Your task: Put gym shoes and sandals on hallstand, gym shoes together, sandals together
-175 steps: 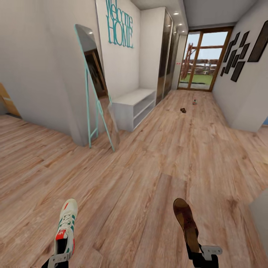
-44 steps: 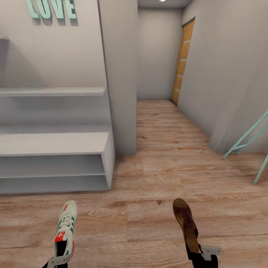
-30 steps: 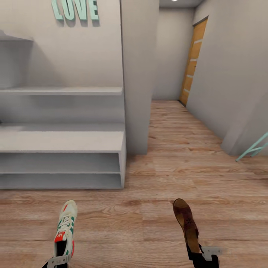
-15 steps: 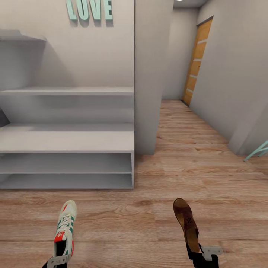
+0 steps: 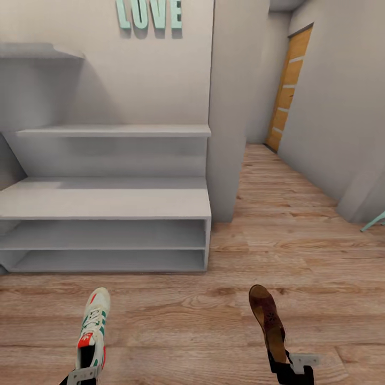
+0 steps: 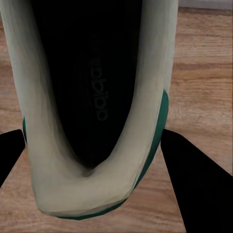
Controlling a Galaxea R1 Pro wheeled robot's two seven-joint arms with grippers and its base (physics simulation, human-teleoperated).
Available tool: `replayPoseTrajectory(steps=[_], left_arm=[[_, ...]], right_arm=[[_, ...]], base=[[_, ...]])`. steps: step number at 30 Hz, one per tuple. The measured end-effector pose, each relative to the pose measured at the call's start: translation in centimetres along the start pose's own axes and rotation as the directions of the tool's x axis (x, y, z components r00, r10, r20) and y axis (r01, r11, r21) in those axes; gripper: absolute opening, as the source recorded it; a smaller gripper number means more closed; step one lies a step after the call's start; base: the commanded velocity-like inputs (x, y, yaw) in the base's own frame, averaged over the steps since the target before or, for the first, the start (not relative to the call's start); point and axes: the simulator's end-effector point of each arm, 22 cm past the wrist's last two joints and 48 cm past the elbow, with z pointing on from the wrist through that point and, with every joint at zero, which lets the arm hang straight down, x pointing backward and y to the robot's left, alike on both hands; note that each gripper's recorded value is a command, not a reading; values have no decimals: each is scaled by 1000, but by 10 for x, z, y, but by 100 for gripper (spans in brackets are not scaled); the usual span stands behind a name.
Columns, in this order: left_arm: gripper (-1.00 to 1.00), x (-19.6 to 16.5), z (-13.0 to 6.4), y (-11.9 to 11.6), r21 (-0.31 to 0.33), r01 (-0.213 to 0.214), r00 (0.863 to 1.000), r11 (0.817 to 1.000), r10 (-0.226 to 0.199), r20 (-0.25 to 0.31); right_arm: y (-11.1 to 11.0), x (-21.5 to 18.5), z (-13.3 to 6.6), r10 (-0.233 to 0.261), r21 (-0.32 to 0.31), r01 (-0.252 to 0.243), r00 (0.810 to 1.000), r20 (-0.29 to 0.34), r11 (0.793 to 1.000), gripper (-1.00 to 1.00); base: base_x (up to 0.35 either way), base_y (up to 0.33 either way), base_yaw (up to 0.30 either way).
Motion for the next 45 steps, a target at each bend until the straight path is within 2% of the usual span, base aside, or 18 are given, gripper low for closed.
replayPoseTrajectory(steps=[12,19,28,32,36,45], left_arm=[[-100,0,0,0,-1,0,1000,1000,0,1],[-100,0,0,0,-1,0,1000,1000,0,1],[-100,-8,8,-8,4,13,1000,1000,-13,-7],[-100,-27,26,-12,-16,33,999,999,-33,-36],[-100,-59,53,-15,-41,54,994,998,-57,-89],[-100,-133,91,-31,-33,77,981,997,-81,-177]], right_arm=[[0,1,0,0,1,0,1000,-1,1000,-100],[0,0,0,0,1,0,1000,0,1000,-100],[-2,0,0,-2,1,2,1000,-2,1000,-100],[-3,0,0,-3,4,3,1000,-2,1000,-100],[-7,0,0,-5,9,5,1000,-2,1000,-100],[-10,-2,0,-7,11,7,1000,1,1000,-100]], base=[[0,308,-174],[0,296,-41],[0,15,0],[0,0,0],[0,0,0],[0,0,0]])
